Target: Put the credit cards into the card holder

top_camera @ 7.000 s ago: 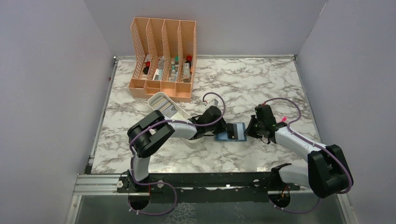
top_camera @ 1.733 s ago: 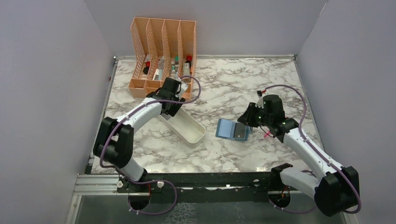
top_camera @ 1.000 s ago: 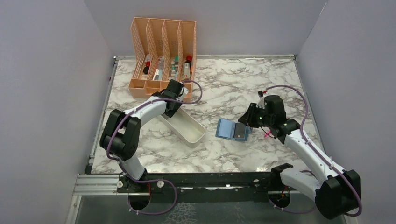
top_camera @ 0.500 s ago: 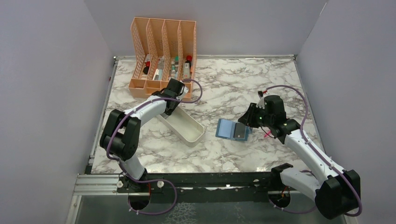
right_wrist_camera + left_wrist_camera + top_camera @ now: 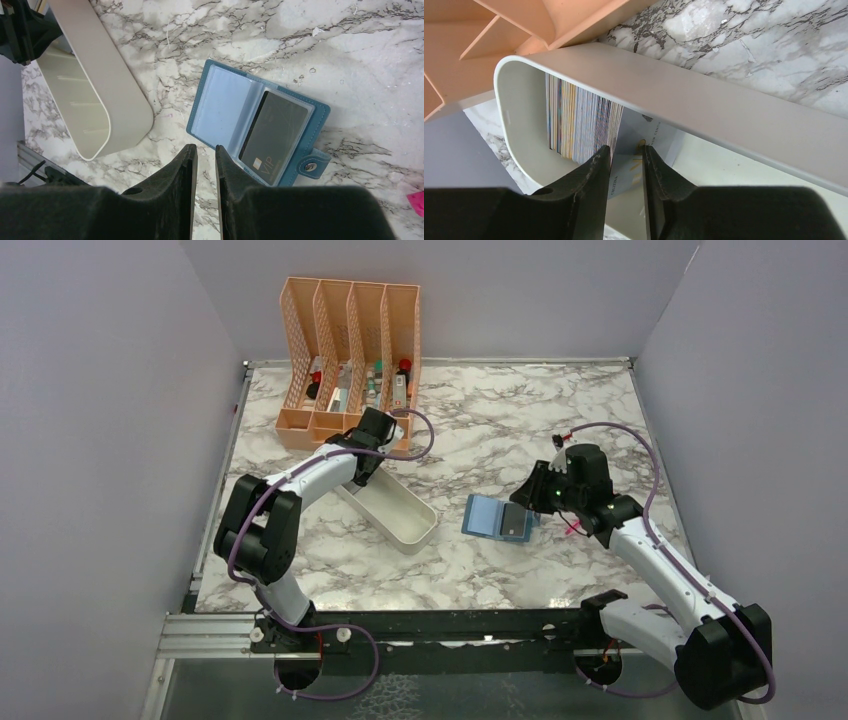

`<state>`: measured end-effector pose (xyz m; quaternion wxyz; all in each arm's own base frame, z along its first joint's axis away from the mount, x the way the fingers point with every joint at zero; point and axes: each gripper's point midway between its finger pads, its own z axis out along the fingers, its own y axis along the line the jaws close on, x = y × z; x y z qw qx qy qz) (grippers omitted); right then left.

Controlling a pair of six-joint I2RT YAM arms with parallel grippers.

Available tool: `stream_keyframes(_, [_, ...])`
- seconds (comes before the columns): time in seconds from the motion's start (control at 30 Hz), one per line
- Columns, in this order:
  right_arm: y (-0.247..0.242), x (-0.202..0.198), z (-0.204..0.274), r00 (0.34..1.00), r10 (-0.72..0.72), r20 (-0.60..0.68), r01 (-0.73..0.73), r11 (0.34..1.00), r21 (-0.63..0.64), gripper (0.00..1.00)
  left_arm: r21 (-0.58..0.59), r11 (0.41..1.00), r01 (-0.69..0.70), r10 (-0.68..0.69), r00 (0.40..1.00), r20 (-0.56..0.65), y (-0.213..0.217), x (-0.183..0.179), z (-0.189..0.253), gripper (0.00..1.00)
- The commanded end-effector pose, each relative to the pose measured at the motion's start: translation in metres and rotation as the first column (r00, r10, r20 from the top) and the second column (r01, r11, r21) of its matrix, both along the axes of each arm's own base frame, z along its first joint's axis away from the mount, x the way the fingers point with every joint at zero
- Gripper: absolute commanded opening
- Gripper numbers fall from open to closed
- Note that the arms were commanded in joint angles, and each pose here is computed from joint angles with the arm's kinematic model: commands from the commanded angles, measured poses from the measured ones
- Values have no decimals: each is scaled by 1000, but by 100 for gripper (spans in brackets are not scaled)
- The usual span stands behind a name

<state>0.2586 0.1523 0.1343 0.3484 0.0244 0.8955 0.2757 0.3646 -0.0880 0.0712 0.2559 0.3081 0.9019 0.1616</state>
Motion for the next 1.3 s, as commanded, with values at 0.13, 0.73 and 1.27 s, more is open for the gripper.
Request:
stream_keyframes(0.13, [2, 2, 11, 1000, 2, 22, -3, 1000, 13, 25, 35, 999, -12, 10, 997, 72, 3, 13, 23, 29])
stream_keyframes(0.73, [2, 2, 8, 1000, 3, 15, -3, 1000, 12, 25, -139, 990, -18, 18, 1000, 4, -25, -5, 38, 0])
stream_keyframes(1.27, [6, -3, 19, 999, 24, 24, -25, 999, 43, 27, -242, 969, -58, 64, 998, 16, -33, -12, 65, 0])
